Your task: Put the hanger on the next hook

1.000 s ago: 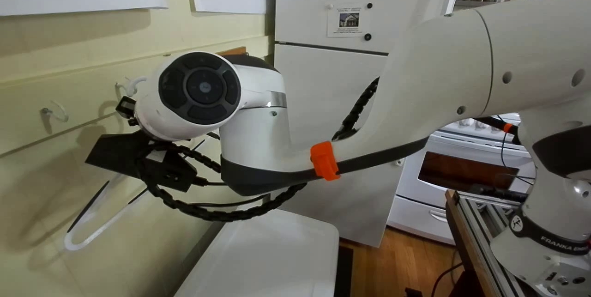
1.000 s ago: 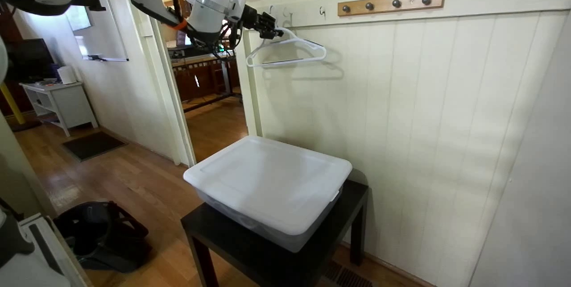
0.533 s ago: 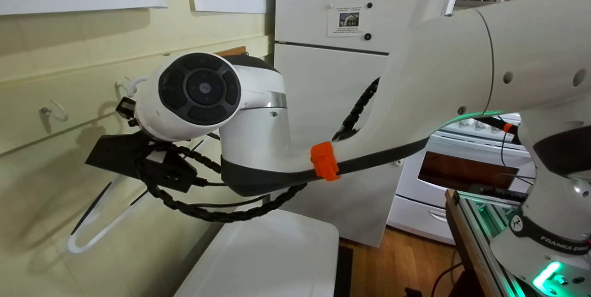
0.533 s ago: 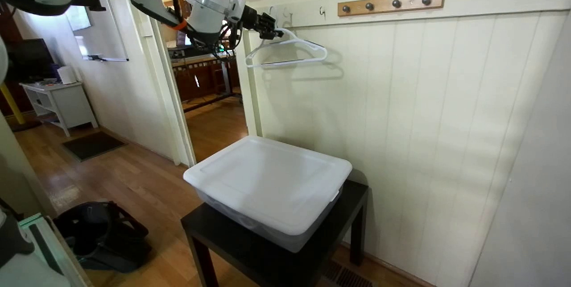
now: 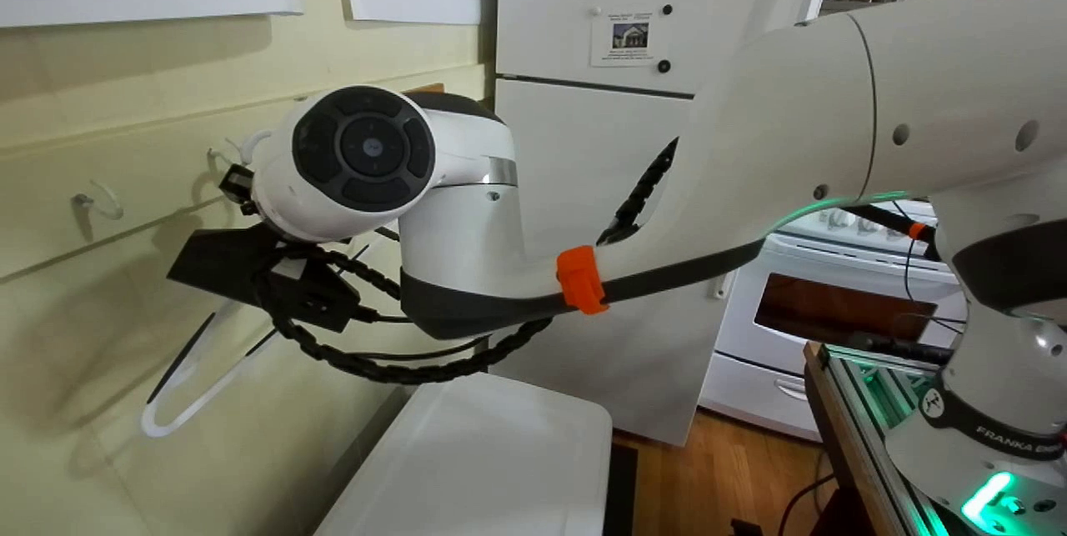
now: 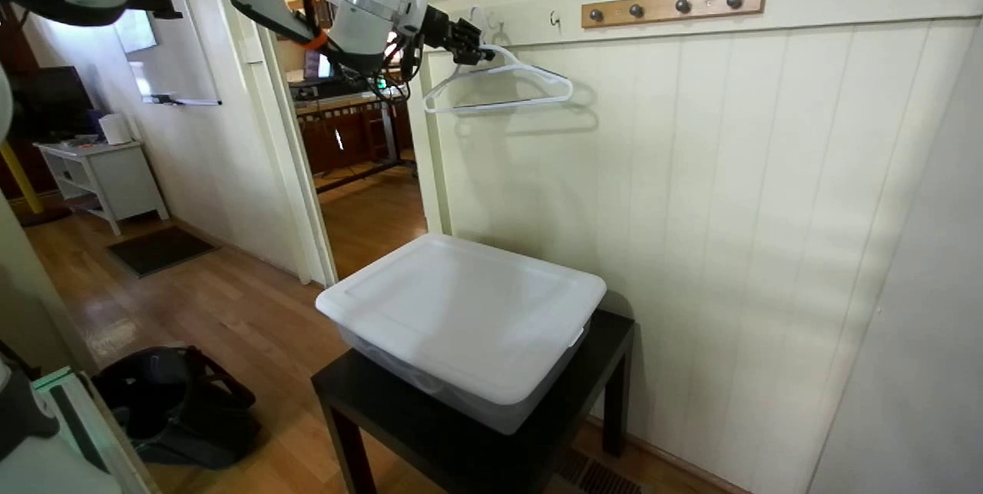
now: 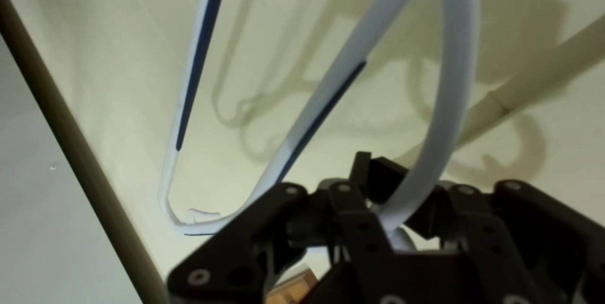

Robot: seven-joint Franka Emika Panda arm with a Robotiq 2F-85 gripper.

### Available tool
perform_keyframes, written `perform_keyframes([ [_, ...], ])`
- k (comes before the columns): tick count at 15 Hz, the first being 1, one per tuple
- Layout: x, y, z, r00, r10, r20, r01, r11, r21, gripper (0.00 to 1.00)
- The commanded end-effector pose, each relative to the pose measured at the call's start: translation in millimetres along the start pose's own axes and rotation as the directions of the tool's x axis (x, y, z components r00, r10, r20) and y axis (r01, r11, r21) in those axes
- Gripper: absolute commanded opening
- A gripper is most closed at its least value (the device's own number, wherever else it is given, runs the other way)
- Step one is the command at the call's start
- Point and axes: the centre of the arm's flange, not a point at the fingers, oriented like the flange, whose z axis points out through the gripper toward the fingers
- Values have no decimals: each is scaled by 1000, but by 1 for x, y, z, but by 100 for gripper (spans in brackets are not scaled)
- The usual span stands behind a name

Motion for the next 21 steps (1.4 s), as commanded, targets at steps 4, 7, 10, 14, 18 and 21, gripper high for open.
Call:
perform_keyframes([
  [4, 17, -3, 13, 998, -48, 30, 49, 999, -22, 2],
  [7, 25, -7, 17, 997, -60, 38, 61, 998, -22, 2],
  [10, 31, -13, 19, 995, -75, 64, 76, 997, -20, 2],
  [14, 32, -17, 21, 988, -106, 114, 110, 994, -28, 2],
  [18, 37, -22, 20, 978, -147, 147, 151, 988, -19, 2],
  [21, 41, -26, 19, 969, -181, 170, 186, 982, -17, 2],
])
